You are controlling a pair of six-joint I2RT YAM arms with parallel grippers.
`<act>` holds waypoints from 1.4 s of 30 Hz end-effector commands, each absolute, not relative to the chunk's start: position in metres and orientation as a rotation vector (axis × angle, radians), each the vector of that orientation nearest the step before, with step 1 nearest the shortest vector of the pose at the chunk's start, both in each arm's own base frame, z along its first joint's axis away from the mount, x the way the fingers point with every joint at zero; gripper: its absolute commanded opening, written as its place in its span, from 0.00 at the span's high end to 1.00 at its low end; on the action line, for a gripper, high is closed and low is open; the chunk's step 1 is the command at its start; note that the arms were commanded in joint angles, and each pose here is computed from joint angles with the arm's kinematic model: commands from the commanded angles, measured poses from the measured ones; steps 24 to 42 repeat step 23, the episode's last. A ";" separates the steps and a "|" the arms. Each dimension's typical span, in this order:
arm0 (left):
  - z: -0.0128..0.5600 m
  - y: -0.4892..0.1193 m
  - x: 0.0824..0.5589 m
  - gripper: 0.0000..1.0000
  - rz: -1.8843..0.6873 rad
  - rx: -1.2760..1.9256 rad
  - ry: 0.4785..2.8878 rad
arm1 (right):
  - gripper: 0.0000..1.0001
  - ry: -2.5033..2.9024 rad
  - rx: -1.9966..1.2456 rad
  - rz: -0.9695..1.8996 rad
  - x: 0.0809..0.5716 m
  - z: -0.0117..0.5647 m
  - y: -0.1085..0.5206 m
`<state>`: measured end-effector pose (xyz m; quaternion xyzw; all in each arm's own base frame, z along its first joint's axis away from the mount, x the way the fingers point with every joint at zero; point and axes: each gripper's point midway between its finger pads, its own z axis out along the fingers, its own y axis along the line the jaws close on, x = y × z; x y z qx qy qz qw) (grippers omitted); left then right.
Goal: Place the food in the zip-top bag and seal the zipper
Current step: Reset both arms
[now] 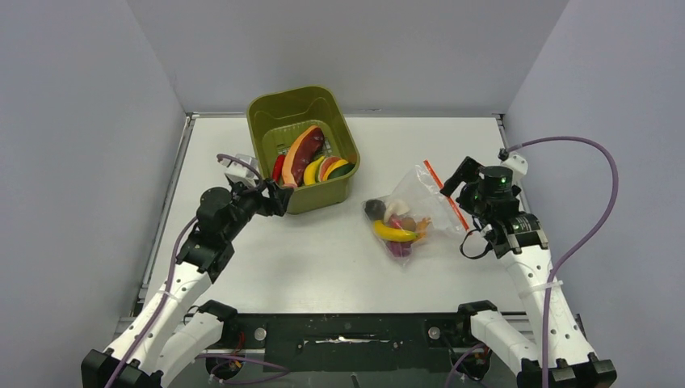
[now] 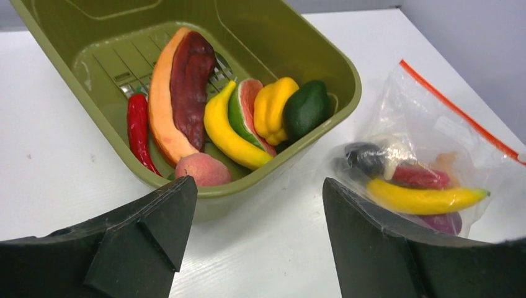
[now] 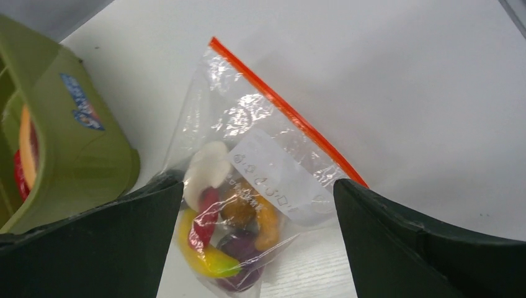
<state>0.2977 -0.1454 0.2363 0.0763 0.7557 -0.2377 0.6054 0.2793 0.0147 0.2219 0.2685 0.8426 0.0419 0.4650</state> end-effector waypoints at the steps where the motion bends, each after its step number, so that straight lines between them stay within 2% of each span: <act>1: 0.312 -0.140 0.307 0.26 -0.559 0.091 1.561 | 0.02 1.926 0.338 0.342 0.289 0.286 0.053; 14: 0.351 -0.144 0.297 0.26 -0.612 0.112 1.468 | 0.02 1.715 0.150 0.634 0.271 0.345 0.095; 42: 0.341 -0.146 0.300 0.25 -0.622 0.106 1.482 | 0.02 1.725 0.153 0.635 0.268 0.335 0.095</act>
